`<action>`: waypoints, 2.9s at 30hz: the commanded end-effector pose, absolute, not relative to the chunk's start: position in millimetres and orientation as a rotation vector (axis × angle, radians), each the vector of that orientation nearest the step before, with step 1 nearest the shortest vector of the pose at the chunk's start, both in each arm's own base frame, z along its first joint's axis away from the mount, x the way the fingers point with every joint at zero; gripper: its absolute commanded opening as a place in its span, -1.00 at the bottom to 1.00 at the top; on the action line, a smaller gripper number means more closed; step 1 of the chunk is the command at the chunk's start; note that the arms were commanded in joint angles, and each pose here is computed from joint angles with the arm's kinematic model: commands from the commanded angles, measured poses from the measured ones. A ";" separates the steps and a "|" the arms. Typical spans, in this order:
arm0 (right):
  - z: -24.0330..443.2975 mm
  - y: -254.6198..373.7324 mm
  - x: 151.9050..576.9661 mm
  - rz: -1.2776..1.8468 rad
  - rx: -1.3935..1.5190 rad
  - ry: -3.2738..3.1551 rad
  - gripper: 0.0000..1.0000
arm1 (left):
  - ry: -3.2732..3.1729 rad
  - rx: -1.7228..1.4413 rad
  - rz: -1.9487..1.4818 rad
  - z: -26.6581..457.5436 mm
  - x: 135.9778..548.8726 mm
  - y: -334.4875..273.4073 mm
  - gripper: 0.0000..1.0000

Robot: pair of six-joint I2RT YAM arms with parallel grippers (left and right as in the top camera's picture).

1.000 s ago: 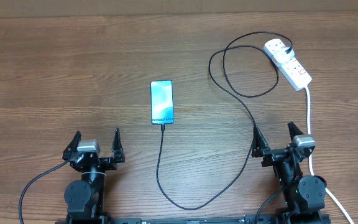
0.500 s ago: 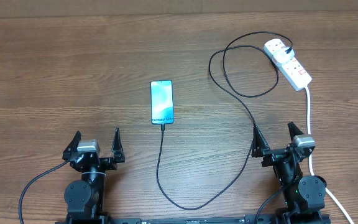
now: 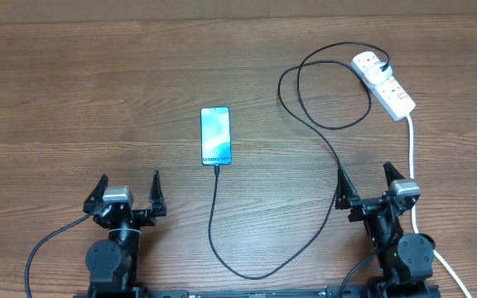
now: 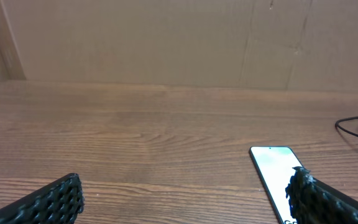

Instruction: Plug charger to phone and switch on socket

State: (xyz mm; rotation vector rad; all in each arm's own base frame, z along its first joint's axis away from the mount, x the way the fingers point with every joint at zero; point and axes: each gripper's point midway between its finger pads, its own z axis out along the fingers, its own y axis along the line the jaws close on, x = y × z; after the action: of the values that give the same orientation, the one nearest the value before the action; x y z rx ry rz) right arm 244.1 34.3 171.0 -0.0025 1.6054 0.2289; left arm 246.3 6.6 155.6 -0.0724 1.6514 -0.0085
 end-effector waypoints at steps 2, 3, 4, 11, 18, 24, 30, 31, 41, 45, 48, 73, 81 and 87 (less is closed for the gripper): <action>169.6 32.4 244.3 0.223 0.008 1.599 1.00 | 1.645 -0.067 -0.013 156.5 246.0 5.9 1.00; 169.6 32.4 244.3 0.223 0.008 1.599 1.00 | 1.645 -0.067 -0.013 156.5 246.0 5.9 0.99; 169.6 32.4 244.3 0.223 0.008 1.599 1.00 | 1.645 -0.067 -0.014 156.5 246.0 5.9 0.99; 169.7 32.2 244.4 0.222 0.008 1.599 1.00 | 1.645 -0.067 -0.013 156.5 246.0 5.9 0.99; 169.7 30.5 244.6 0.214 0.015 1.599 1.00 | 1.645 -0.067 -0.014 156.4 246.0 5.9 0.99; 169.7 25.4 245.2 0.198 0.032 1.598 1.00 | 1.645 -0.067 -0.014 156.4 246.0 5.9 0.99; 169.7 24.9 245.2 0.196 0.034 1.598 1.00 | 1.645 -0.067 -0.014 156.4 246.0 5.9 1.00; 169.7 25.0 245.2 0.196 0.034 1.598 1.00 | 1.645 -0.067 -0.013 156.4 246.0 5.9 1.00; 169.5 26.9 245.0 0.205 0.026 1.599 1.00 | 1.646 -0.067 -0.013 156.3 246.0 5.9 1.00; 169.7 26.7 245.0 0.204 0.026 1.598 1.00 | 1.646 -0.067 -0.013 156.3 246.0 6.0 1.00; 169.7 26.7 245.0 0.205 0.026 1.598 1.00 | 1.646 -0.067 -0.013 156.3 246.0 5.9 1.00; 169.5 26.7 245.1 0.205 0.026 1.598 1.00 | 1.646 -0.067 -0.013 156.3 246.0 5.9 1.00; 169.5 26.7 245.1 0.204 0.026 1.598 1.00 | 1.646 -0.067 -0.013 156.3 246.0 5.9 1.00; 169.5 26.7 245.1 0.205 0.026 1.598 1.00 | 1.646 -0.067 -0.013 156.3 246.0 5.9 1.00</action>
State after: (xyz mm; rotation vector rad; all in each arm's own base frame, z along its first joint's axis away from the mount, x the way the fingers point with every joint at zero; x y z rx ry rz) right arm 245.0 27.7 170.8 0.0218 1.6051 0.2049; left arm 246.3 6.6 155.6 -0.0724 1.6514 -0.0085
